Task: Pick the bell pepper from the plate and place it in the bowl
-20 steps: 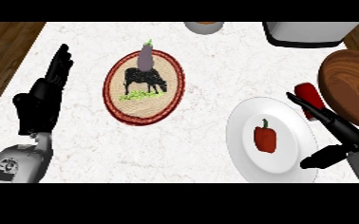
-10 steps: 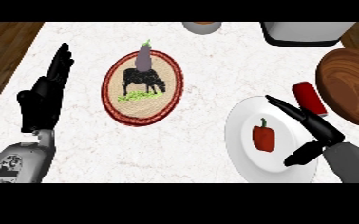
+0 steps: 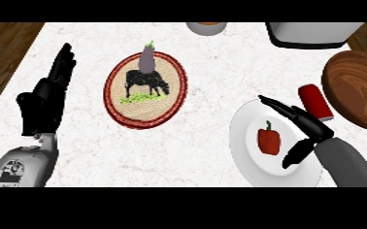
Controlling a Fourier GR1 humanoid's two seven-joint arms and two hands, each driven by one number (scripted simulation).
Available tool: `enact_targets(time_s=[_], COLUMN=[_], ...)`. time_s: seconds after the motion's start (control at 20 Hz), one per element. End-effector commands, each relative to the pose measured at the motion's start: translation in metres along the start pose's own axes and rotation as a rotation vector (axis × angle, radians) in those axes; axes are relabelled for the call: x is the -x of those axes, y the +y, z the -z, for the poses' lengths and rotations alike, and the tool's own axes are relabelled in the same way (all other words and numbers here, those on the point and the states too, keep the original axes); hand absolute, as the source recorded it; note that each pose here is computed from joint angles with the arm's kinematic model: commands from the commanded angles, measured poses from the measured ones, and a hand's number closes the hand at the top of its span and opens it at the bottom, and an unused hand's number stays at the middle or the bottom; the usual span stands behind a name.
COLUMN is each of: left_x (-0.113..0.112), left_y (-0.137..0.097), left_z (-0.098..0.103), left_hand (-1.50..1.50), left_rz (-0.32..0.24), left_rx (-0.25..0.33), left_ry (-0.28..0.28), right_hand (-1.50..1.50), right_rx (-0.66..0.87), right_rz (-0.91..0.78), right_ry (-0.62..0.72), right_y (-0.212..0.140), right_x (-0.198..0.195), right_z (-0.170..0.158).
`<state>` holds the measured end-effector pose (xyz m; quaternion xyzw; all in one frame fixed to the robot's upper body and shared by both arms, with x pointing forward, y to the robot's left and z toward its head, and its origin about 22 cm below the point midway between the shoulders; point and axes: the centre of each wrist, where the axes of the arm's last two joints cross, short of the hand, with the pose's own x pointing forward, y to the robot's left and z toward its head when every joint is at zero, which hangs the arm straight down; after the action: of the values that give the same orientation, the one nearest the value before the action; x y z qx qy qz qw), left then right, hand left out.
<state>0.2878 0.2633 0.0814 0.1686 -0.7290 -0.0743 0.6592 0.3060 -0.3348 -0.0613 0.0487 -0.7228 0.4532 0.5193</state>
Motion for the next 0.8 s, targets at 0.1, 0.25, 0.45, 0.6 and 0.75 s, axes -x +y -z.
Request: enact_targets(time_s=[0.1, 0.25, 0.45, 0.6, 0.75], left_x=[0.000, 0.000, -0.009, 0.003, 0.005], left_y=[0.021, 0.010, -0.006, 0.013, 0.008], left_z=[-0.006, 0.012, 0.006, 0.011, 0.003], left_hand=[0.00, 0.00, 0.00, 0.00, 0.00], left_rz=[0.004, 0.006, -0.007, 0.016, 0.014], left_rx=[0.002, -0.002, -0.002, -0.013, -0.014], left_ry=[0.008, 0.005, -0.009, 0.010, 0.002], right_hand=[1.50, 1.50, 1.50, 1.50, 1.50], right_rx=[-0.065, 0.010, 0.012, 0.034, 0.059], right_rz=[-0.064, -0.063, -0.064, -0.041, -0.050], right_ry=[-0.113, -0.145, -0.153, -0.185, -0.209], right_y=[0.011, 0.030, 0.029, 0.040, 0.018], right_x=[-0.007, 0.001, 0.000, 0.001, -0.002], right_z=[0.028, 0.013, 0.022, 0.015, 0.006])
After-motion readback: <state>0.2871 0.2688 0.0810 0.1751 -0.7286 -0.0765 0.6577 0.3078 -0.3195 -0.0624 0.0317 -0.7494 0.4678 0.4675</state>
